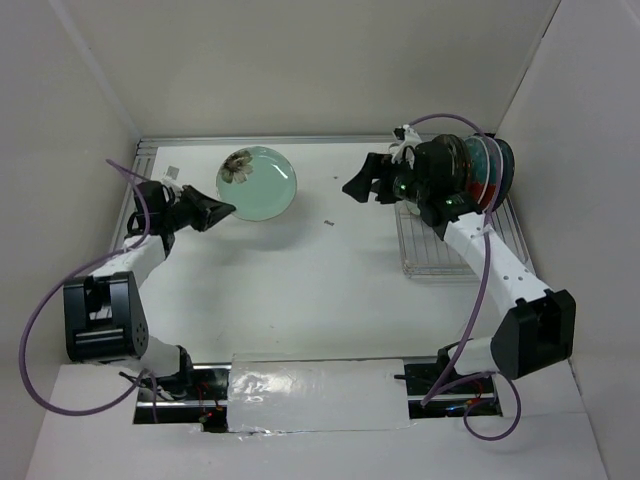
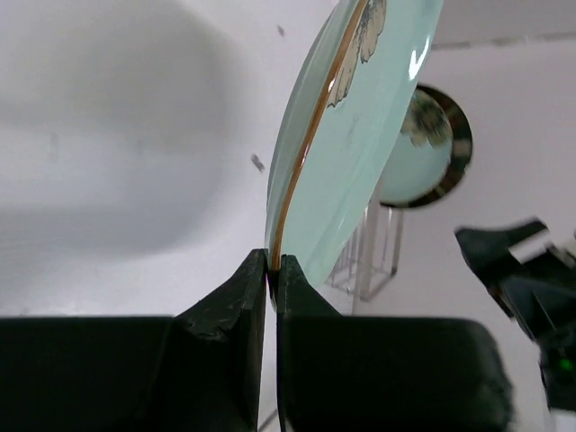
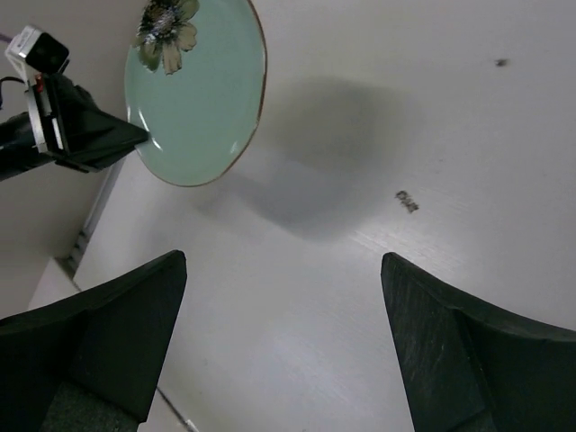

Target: Load the plates into the dish rack

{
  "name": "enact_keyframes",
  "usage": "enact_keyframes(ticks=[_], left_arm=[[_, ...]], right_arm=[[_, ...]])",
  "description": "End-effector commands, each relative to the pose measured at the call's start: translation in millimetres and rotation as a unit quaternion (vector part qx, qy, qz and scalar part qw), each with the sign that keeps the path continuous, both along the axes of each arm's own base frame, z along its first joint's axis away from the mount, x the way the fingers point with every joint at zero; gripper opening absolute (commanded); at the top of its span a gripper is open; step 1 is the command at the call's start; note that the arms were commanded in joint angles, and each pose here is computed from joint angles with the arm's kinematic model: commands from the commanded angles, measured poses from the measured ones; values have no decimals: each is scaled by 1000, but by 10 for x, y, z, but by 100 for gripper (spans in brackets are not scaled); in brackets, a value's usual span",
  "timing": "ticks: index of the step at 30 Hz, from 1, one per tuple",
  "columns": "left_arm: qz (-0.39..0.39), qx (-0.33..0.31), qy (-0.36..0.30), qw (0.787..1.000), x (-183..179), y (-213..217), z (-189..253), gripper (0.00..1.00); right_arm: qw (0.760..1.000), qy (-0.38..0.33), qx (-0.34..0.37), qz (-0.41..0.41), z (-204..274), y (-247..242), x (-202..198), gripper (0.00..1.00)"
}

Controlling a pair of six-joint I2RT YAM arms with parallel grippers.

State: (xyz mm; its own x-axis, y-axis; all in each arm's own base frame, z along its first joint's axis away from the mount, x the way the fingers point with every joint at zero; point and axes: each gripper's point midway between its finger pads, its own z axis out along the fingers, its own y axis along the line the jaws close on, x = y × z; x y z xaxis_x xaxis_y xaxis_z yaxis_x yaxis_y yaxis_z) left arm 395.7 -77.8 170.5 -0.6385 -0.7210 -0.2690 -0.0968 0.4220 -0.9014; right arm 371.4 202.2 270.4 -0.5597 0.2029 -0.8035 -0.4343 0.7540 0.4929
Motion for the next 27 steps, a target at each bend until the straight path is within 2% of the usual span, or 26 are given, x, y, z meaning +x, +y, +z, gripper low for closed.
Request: enact_keyframes(ticks=[1, 8, 15, 17, 20, 21, 22, 25, 26, 27], left_arm=[[-98, -13, -117, 988, -246, -303, 576, 0], [-179, -28, -153, 972, -665, -658, 779, 0], [-232, -40, -185, 954, -872, -866, 907, 0], [-243, -46, -185, 951, -919, -912, 904, 0], [-262, -40, -194, 944, -949, -997, 921, 0], [-267, -43, -188, 944, -972, -1029, 908, 0], [-269, -38, -192, 943, -964, -1028, 919, 0], [-271, -29, -188, 944, -939, -1046, 886, 0], [-273, -23, -185, 944, -928, -1043, 830, 0], [-270, -18, -187, 944, -906, -1038, 838, 0]], right_arm=[[995, -15, 62, 74, 171, 292, -140, 95], [991, -12, 75, 106, 127, 485, -186, 95], [989, 11, 69, 133, -123, 758, -205, 92], [988, 26, 65, 137, -250, 813, -197, 89], [988, 19, 61, 143, -245, 882, -198, 80], [988, 24, 58, 139, -300, 882, -170, 74], [988, 23, 58, 143, -271, 916, -192, 59], [989, 24, 48, 140, -314, 894, -186, 32], [989, 20, 44, 142, -317, 891, -183, 19], [989, 15, 46, 142, -272, 885, -196, 12]])
